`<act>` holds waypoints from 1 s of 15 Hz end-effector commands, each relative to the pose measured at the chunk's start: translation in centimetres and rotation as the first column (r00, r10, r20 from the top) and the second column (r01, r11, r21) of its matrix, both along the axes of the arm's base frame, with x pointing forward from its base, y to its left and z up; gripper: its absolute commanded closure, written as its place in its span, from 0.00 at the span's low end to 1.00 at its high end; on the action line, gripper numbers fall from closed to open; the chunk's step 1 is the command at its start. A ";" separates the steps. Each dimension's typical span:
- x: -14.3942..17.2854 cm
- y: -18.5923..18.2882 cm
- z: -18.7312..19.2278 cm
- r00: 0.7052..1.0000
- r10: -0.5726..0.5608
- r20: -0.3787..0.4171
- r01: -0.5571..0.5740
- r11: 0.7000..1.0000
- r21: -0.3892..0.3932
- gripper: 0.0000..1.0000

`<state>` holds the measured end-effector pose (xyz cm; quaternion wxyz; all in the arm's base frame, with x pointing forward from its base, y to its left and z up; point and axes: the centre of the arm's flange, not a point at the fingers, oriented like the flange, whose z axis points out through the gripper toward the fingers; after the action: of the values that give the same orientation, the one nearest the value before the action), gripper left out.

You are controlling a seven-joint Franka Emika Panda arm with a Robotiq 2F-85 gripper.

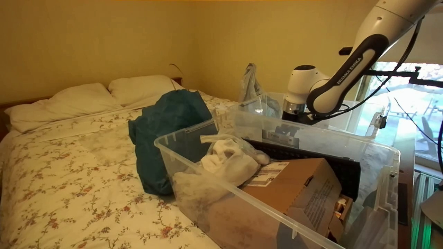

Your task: Move the remote to the storage on the left

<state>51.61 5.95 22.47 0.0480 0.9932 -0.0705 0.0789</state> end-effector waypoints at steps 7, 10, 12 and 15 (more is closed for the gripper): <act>4.7 -1.6 -5.1 0.969 0.190 -0.156 -0.179 0.981 0.080 0.00; 6.3 -1.4 -6.3 0.949 0.257 -0.184 -0.235 0.963 0.132 0.00; 7.0 -1.3 -6.6 0.945 0.263 -0.194 -0.243 0.962 0.123 0.00; 7.8 -0.9 -7.6 0.944 0.247 -0.220 -0.240 0.969 0.062 0.00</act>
<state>57.57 4.60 16.02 0.0060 0.9984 0.0535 -0.0185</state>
